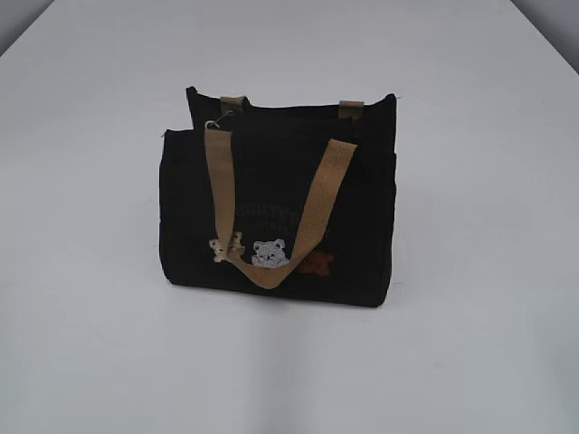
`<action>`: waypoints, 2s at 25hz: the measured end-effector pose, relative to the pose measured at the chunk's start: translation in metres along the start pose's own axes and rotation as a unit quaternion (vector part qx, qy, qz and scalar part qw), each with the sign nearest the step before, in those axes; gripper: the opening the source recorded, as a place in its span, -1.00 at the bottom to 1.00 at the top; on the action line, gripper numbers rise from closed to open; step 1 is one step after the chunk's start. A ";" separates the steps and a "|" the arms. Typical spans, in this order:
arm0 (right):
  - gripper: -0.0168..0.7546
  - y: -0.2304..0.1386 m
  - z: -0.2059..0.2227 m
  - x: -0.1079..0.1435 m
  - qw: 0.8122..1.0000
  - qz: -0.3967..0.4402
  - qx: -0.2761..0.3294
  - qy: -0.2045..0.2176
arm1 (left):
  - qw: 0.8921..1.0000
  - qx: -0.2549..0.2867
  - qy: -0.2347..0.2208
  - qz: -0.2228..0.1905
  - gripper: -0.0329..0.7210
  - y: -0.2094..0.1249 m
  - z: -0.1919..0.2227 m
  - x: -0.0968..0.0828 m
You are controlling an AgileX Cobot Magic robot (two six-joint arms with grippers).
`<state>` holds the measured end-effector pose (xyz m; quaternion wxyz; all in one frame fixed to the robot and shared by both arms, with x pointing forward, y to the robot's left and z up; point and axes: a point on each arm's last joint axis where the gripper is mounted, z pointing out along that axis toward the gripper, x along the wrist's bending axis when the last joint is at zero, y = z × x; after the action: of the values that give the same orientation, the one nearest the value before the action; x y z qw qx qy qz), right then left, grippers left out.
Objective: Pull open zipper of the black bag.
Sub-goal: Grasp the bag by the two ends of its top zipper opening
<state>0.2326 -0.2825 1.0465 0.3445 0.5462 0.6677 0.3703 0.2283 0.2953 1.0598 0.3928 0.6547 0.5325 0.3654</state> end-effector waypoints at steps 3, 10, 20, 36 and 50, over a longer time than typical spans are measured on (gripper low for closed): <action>0.03 0.000 0.000 0.000 1.000 0.000 0.000 0.000 | 1.000 0.000 0.000 0.000 -0.29 0.000 0.000 0.000; 0.03 0.000 0.000 0.000 1.000 0.000 0.000 0.000 | 1.000 0.000 0.000 0.000 -0.29 0.000 0.000 0.000; 0.03 0.000 0.000 0.000 1.000 0.000 0.000 0.000 | 1.000 0.000 -0.001 -0.001 -0.29 0.000 0.000 0.000; 0.03 0.000 0.000 0.000 1.000 0.000 0.000 0.000 | 0.958 -0.084 -0.221 0.164 0.17 0.074 0.152 -0.024; 0.03 0.000 0.000 0.000 1.000 0.000 0.000 0.000 | 0.919 0.015 -0.339 0.202 0.27 0.057 0.316 -0.053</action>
<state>0.2325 -0.2825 1.0465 0.3442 0.5462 0.6677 0.3707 0.5263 0.1961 0.9737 0.4575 0.8391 0.2291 0.1850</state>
